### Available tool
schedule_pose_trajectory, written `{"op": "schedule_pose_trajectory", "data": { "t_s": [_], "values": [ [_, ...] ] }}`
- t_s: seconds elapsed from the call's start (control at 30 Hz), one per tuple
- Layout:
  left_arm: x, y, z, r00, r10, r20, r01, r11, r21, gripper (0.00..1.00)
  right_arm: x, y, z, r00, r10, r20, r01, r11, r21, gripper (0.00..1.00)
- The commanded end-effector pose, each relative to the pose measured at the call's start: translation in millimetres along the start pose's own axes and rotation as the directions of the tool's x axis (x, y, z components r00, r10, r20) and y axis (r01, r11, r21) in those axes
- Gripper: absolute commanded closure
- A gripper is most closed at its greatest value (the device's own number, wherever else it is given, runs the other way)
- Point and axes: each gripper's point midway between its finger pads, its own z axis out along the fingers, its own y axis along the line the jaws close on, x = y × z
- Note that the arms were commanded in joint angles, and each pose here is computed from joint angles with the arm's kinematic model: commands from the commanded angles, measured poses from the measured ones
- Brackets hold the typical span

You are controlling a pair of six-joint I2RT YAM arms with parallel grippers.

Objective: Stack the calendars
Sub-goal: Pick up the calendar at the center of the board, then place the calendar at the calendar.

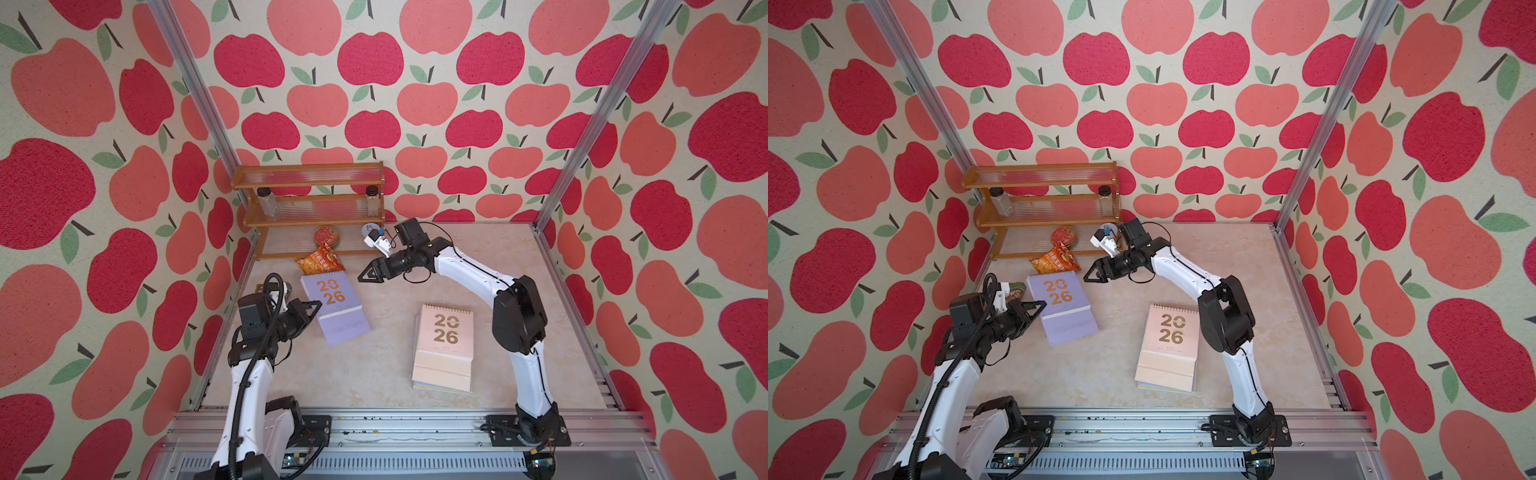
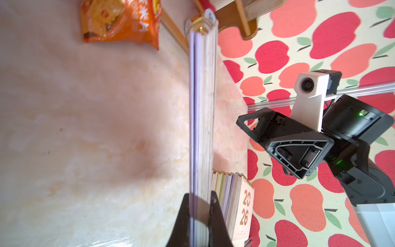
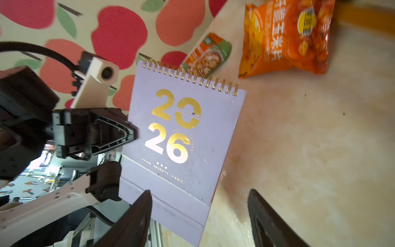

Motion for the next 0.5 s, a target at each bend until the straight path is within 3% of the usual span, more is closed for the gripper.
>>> {"op": "schedule_pose_trajectory", "data": {
  "t_s": [0.0, 0.17, 0.33, 0.47],
  "values": [
    [-2.1, -40.5, -9.3, 0.998, 0.063, -0.013, -0.061, 0.991, 0.118, 1.0, -15.4, 6.2, -22.3, 0.995, 0.037, 0.094, -0.028, 0.995, -0.098, 0.23],
    [2.8, -78.6, -10.8, 0.986, 0.165, -0.04, -0.154, 0.968, 0.199, 1.0, -6.8, 7.1, -48.4, 0.994, -0.02, 0.107, 0.016, 0.999, 0.034, 0.18],
    [17.1, -115.2, -9.2, 0.958, 0.276, -0.073, -0.245, 0.926, 0.286, 1.0, 4.1, 11.3, -66.7, 0.986, -0.026, 0.167, 0.011, 0.996, 0.091, 0.01],
    [28.3, -134.4, -6.1, 0.936, 0.341, -0.089, -0.296, 0.898, 0.327, 1.0, 19.3, 13.7, -77.8, 0.976, 0.015, 0.218, -0.035, 0.996, 0.087, 0.05]
  ]
}}
